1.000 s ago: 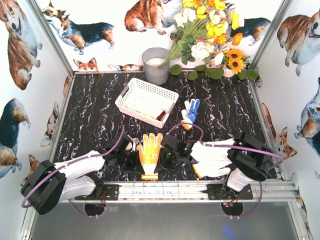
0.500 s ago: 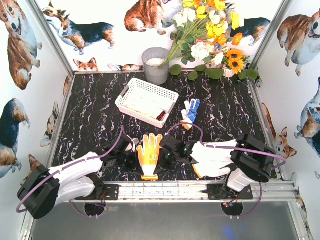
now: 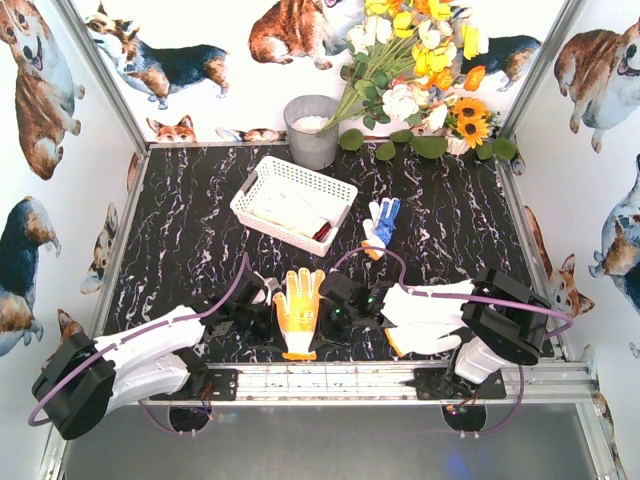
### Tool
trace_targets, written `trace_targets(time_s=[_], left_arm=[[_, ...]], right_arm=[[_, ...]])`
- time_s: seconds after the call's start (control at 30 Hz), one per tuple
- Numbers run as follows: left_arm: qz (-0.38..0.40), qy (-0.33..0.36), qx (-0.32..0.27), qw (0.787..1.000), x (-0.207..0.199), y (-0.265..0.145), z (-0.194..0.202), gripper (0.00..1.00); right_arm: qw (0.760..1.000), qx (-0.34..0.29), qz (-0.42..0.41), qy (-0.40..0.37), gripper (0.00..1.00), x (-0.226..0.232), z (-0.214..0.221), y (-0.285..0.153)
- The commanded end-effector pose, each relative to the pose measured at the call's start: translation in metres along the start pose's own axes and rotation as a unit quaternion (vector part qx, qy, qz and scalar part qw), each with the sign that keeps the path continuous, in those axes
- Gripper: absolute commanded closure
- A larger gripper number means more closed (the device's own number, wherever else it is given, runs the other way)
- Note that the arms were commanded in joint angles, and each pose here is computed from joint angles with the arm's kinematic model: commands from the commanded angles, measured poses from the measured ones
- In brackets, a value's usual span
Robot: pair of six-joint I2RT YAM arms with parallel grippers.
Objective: Put the gloves into the storage basket
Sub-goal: Pair the glove with the glove.
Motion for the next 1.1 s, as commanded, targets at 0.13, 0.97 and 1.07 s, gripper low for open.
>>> trace_targets(time_s=[0.13,0.97,1.07], left_arm=[[-0.025,0.0,-0.03,0.999,0.006,0.001,-0.006,0.86],[0.015,0.104,-0.111,0.988,-0.043,-0.001,-0.069,0.7],[0.011,0.106,-0.1,0.989,-0.038,0.005,-0.067,0.73]], right_arm=[[1.0,-0.004,-0.024,-0.014,0.79,0.025,-0.001,-0.009],[0.985,-0.133,-0.091,0.063,0.49,0.0,-0.057,-0.035],[0.984,-0.127,-0.101,0.069,0.49,0.001,-0.06,-0.026]])
Point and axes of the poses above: each gripper's point midway between its finger pads, its own y axis out along the fingers, its own x axis along the line the jaws close on, z = x × y, the point moved 4 cm from there along -y, back along the fingers, and after that the axes turned 3 degrees about y, right-handed, at the moved point
